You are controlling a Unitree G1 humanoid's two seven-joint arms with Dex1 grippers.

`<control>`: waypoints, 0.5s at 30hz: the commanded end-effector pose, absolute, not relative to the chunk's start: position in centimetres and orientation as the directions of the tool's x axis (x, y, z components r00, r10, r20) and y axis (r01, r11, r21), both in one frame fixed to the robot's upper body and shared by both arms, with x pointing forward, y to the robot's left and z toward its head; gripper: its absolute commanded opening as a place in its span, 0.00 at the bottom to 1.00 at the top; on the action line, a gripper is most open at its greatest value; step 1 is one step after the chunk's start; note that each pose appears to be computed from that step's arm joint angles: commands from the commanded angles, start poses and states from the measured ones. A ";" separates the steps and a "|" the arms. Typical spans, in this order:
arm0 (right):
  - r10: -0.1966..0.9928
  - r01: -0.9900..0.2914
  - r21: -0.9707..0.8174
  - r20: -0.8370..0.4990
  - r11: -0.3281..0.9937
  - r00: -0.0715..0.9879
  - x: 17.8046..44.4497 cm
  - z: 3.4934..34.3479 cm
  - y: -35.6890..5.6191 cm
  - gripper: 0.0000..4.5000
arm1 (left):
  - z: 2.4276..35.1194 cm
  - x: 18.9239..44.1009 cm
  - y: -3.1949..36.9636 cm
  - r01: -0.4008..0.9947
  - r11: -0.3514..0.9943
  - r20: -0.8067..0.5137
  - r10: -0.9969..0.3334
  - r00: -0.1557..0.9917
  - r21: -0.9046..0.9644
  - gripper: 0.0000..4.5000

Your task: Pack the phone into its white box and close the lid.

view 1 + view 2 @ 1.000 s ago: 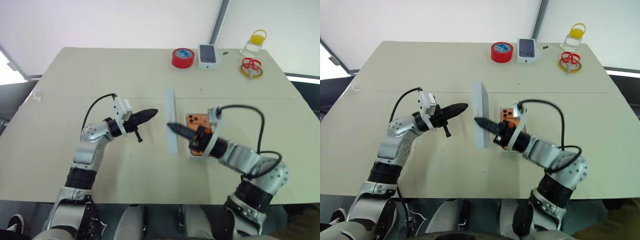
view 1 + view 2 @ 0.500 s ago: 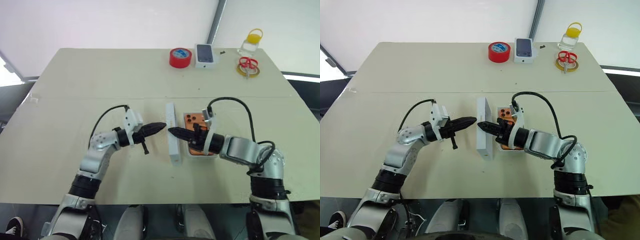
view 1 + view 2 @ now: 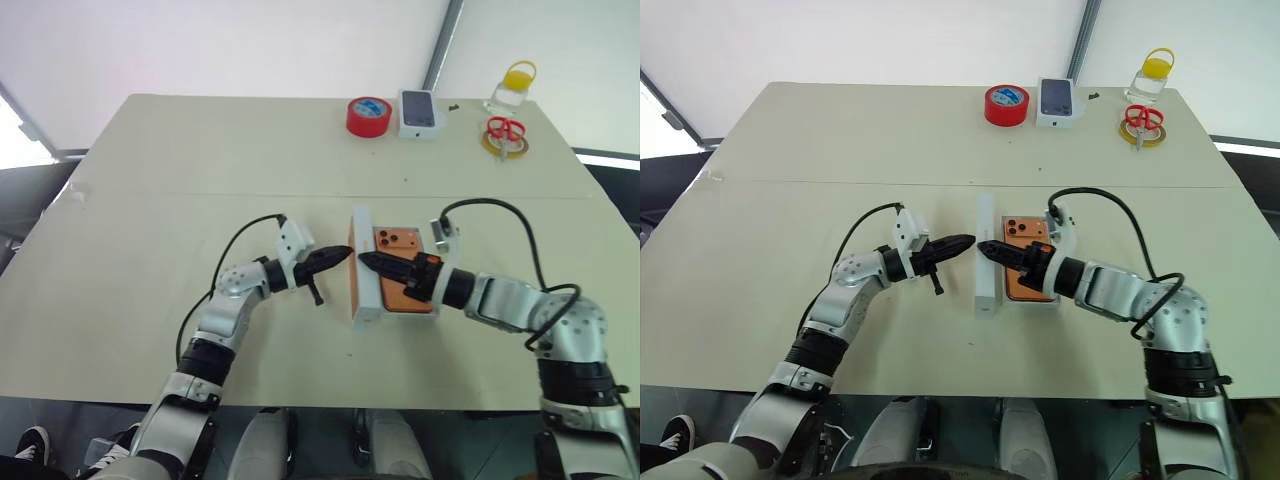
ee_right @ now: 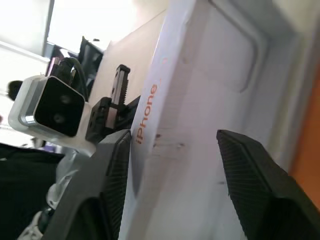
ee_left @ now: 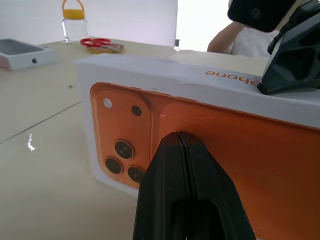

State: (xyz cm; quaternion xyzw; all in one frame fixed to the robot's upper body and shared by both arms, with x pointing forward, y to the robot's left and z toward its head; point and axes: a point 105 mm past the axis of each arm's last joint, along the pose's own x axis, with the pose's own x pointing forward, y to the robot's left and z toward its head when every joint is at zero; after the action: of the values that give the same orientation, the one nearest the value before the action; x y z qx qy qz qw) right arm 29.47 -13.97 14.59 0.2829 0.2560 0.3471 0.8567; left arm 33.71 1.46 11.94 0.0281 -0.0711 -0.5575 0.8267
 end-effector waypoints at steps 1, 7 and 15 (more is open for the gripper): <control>0.620 -0.363 0.605 -0.288 0.709 0.730 30.4 13.8 -18.0 0.56 | 12.7 33.4 0.0 0.925 0.344 0.112 -0.938 0.329 0.160 0.00; 0.521 -0.403 0.393 -0.265 0.827 0.811 30.9 14.3 -19.6 0.56 | 12.5 33.4 0.7 0.923 0.350 0.110 -0.935 0.336 0.160 0.00; 0.429 -0.418 0.093 -0.201 0.903 0.881 32.3 14.8 -20.3 0.16 | 13.5 32.8 3.8 0.914 0.353 0.089 -0.935 0.342 0.200 0.00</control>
State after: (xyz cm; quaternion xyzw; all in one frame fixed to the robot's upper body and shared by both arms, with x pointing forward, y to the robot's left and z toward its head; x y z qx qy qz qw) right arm 31.80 -19.71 13.47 0.0557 0.1463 0.2309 0.9603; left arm 33.14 3.71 12.12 0.0641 -0.0702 -0.5613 0.8221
